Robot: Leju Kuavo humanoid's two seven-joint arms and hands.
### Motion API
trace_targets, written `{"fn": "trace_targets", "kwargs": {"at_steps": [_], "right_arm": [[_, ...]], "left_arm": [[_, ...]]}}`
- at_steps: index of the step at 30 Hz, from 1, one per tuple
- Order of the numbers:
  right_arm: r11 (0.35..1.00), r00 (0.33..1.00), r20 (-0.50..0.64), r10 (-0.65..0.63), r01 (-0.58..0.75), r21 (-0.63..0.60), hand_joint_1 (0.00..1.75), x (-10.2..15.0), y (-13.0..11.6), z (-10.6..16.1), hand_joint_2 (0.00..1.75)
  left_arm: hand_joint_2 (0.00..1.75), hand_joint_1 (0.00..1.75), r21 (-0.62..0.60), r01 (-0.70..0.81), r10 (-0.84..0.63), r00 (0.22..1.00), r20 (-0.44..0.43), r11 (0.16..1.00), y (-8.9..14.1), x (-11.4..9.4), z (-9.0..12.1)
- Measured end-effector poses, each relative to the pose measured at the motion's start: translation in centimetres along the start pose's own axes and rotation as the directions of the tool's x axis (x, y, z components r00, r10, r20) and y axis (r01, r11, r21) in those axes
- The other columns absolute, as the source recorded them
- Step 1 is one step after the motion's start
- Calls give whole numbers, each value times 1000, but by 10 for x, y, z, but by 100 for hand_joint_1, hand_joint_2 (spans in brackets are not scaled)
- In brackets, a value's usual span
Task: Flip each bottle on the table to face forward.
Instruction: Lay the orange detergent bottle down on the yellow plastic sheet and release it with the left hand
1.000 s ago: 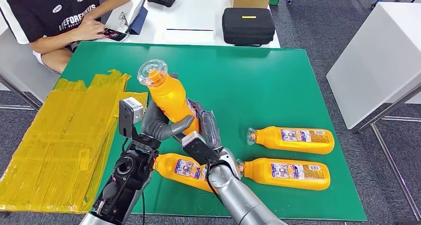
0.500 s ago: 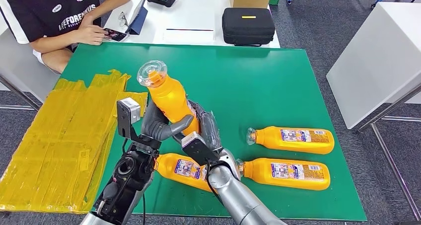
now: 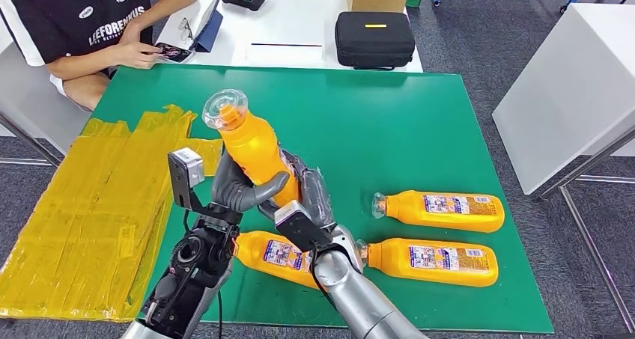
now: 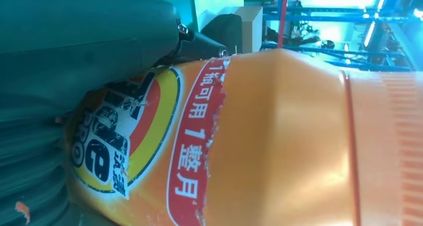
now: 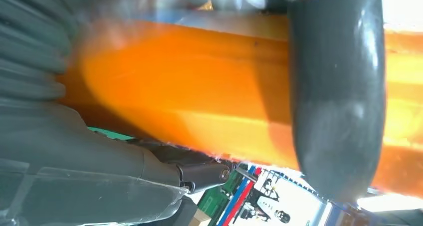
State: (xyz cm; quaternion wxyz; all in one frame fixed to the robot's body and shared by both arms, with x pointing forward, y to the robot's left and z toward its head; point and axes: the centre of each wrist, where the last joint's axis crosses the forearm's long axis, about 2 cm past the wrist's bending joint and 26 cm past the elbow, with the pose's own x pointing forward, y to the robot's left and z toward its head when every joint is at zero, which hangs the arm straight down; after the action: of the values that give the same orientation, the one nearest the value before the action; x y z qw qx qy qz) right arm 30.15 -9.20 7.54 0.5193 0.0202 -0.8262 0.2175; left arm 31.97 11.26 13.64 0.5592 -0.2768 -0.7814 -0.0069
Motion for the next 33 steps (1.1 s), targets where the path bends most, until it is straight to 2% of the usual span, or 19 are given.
{"fn": "trace_targets", "kwargs": {"at_steps": [12, 15, 18, 21, 25, 30, 33], "right_arm": [[991, 992, 83, -96, 103, -88, 0, 30, -15, -6, 175], [983, 986, 97, -134, 145, -112, 0, 39, -20, -4, 175], [976, 980, 123, -158, 174, -133, 0, 50, -27, -2, 175], [970, 974, 162, -161, 187, -157, 0, 62, -35, 1, 175], [965, 965, 219, -144, 187, -187, 0, 77, -44, 5, 175], [964, 954, 273, -121, 179, -196, 0, 90, -52, 4, 175], [964, 950, 290, -116, 178, -196, 0, 94, -55, 4, 175]], "left_arm": [[175, 175, 70, 105, -107, 994, 30, 992, 21, 12, -9], [175, 175, 96, 184, -188, 982, 36, 978, 31, 18, -12], [175, 175, 142, 342, -350, 936, 29, 929, 44, 26, -15], [175, 175, 190, 572, -581, 814, -12, 798, 57, 36, -16], [175, 175, 222, 817, -822, 561, -97, 532, 74, 48, -21], [175, 175, 212, 957, -943, 245, -227, 197, 94, 54, -28], [175, 175, 201, 970, -948, 189, -256, 139, 102, 54, -29]]}}
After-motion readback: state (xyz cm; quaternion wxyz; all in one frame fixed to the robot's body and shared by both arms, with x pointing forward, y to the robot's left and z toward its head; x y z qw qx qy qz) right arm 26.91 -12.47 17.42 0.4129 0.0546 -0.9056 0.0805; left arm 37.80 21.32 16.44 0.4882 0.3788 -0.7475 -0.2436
